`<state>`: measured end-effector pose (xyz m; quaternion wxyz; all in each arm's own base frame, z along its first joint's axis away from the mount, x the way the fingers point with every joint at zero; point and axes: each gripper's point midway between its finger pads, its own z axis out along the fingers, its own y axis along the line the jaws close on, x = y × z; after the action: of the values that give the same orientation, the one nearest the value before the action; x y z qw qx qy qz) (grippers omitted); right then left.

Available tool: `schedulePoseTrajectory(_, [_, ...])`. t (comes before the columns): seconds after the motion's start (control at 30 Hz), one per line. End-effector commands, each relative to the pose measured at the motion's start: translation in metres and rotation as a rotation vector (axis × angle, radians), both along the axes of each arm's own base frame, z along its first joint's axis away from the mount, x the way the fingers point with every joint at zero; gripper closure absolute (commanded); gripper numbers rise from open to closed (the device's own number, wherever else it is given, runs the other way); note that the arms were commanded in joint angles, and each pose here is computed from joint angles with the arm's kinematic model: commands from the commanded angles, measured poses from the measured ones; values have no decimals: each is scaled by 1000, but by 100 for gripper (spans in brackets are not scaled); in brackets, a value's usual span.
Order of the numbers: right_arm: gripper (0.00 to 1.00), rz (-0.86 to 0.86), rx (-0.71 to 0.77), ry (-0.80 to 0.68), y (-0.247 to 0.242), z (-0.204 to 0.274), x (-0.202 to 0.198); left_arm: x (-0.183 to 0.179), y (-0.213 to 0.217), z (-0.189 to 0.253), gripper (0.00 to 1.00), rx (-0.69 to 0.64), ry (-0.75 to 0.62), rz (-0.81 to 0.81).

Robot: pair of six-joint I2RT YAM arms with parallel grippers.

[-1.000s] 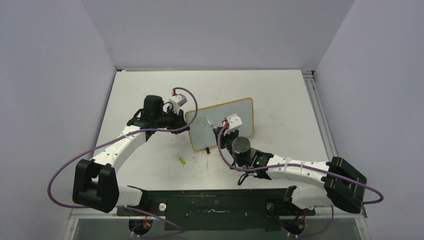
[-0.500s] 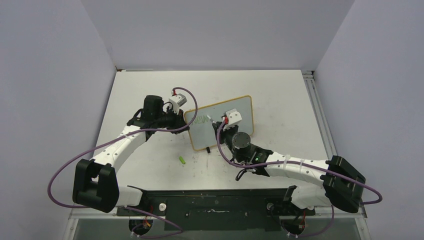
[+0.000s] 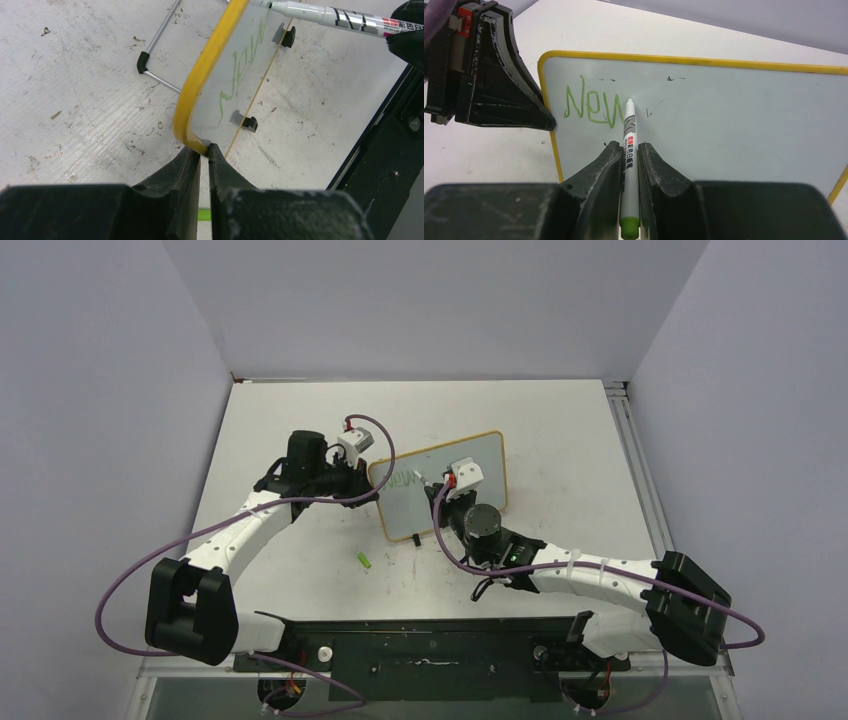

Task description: Write a sentence on the whiteboard

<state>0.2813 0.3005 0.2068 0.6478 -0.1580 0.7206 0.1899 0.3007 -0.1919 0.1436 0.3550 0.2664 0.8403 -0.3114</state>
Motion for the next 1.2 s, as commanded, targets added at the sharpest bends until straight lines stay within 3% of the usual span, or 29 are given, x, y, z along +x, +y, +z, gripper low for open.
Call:
schedulePoseTrajectory(0.0, [95, -37, 50, -39, -7, 25, 9, -4, -11, 14, 100, -18, -15, -51])
schedulePoseTrajectory(0.5, [95, -6, 95, -59, -18, 52, -10, -2, -9, 14, 100, -12, -18, -44])
schedulePoseTrajectory(1.17, [95, 7, 93, -23, -41, 38, -3, -2, -9, 10, 100, -7, -7, -43])
